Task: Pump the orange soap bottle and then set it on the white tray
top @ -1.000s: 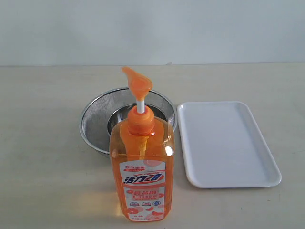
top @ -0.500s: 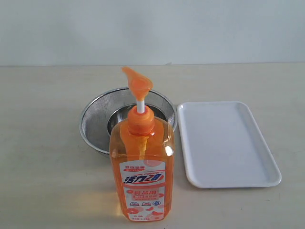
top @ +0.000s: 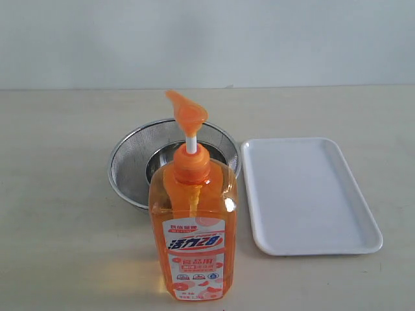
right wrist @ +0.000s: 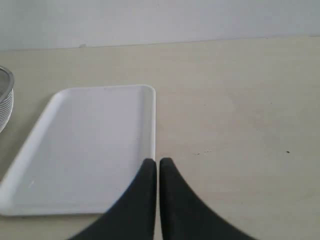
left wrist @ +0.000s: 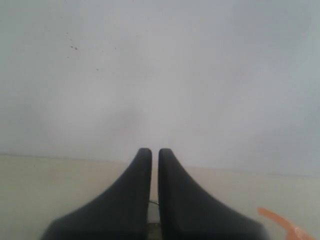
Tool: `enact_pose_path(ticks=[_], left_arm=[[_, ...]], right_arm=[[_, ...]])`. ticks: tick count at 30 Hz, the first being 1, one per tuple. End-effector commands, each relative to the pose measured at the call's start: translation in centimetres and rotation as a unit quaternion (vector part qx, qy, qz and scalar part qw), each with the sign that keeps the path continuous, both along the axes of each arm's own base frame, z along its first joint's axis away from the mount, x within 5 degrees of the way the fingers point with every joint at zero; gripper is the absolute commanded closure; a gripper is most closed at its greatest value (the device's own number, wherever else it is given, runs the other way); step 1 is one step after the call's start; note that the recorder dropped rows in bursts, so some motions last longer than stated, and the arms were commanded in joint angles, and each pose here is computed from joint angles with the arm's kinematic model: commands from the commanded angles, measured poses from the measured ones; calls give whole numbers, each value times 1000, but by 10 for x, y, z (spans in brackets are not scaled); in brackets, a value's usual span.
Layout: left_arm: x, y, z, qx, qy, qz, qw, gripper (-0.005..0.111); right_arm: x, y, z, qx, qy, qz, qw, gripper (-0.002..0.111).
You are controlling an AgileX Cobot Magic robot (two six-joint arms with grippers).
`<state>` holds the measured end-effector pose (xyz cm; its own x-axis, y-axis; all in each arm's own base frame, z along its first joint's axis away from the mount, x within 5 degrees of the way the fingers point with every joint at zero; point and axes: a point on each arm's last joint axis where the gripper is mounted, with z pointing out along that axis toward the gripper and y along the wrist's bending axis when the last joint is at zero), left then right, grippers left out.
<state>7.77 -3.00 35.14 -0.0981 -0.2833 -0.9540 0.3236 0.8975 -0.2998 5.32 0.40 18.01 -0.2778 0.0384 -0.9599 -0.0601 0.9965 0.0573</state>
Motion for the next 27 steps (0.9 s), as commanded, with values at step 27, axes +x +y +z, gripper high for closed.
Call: enact_pose_path(ticks=[27], left_arm=[[48,-18,-41,72,-11,-76,994,102]], right_arm=[[0,0,1,-1,-5,0,1000,108]])
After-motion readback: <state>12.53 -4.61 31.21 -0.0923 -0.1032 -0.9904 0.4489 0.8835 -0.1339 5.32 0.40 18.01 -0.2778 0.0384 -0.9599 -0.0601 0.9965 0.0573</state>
